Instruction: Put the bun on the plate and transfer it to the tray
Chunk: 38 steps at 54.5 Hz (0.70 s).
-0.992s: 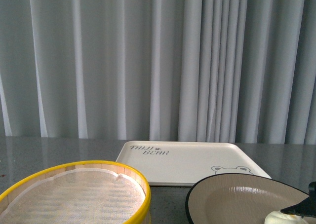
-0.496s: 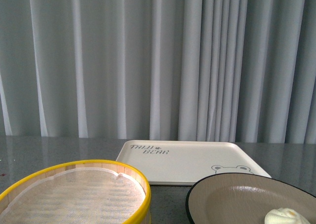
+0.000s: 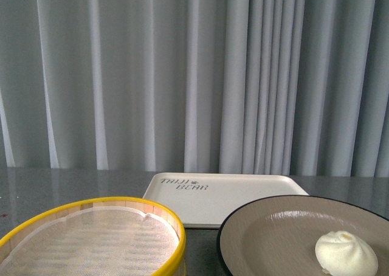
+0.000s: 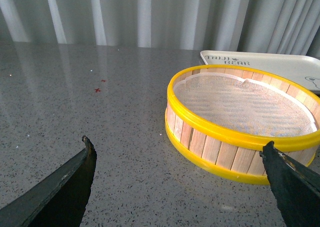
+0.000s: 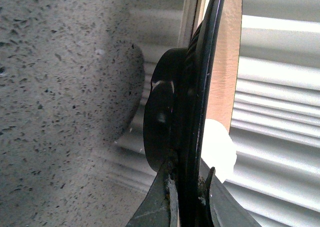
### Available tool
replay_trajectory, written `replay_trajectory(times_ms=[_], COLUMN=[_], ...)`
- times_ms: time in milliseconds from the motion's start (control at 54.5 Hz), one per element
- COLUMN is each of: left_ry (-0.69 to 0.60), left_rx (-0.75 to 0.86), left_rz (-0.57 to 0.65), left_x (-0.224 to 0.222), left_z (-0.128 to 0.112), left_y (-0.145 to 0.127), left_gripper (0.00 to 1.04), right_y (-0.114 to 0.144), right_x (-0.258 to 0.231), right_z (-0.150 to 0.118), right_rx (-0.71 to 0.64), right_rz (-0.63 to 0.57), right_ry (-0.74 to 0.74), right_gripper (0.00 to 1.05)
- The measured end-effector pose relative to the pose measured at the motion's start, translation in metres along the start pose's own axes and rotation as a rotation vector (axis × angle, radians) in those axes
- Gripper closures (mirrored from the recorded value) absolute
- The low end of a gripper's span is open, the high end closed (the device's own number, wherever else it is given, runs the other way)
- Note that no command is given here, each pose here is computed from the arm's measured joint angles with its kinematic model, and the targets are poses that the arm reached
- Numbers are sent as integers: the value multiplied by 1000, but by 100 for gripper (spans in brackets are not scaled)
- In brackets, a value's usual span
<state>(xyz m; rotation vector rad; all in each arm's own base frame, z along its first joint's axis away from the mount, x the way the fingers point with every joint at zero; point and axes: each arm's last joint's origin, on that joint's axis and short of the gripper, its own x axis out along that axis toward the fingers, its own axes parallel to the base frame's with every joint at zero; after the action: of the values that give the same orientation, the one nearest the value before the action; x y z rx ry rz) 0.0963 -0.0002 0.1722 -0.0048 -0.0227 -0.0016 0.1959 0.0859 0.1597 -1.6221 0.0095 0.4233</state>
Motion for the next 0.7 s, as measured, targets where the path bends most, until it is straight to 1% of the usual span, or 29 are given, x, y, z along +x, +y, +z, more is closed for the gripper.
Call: replay_trajectory(times_ms=[129,239,349,422,551,698], left_ry=[0,0,0,0,0,0], left_rx=[0,0,0,0,0,0], left_rz=[0,0,0,0,0,0], left_x=[0,0,0,0,0,0], left_z=[0,0,0,0,0,0], left_y=[0,0,0,0,0,0], left_gripper=[7,7,7,7,7,7], right_y=[-19,-41,-62,-78,-91,-100], right_x=[4,13,26,42,69,92], right_z=[-5,-15,-31,-49,-71,-86], right_rx=[12,28,37,27,-5,-29], right_rz=[-18,-35,-59,-61,-4,25], right_ry=[-28,-46,-48,-47,-69,-93], right_gripper=[102,102,102,102,102,102])
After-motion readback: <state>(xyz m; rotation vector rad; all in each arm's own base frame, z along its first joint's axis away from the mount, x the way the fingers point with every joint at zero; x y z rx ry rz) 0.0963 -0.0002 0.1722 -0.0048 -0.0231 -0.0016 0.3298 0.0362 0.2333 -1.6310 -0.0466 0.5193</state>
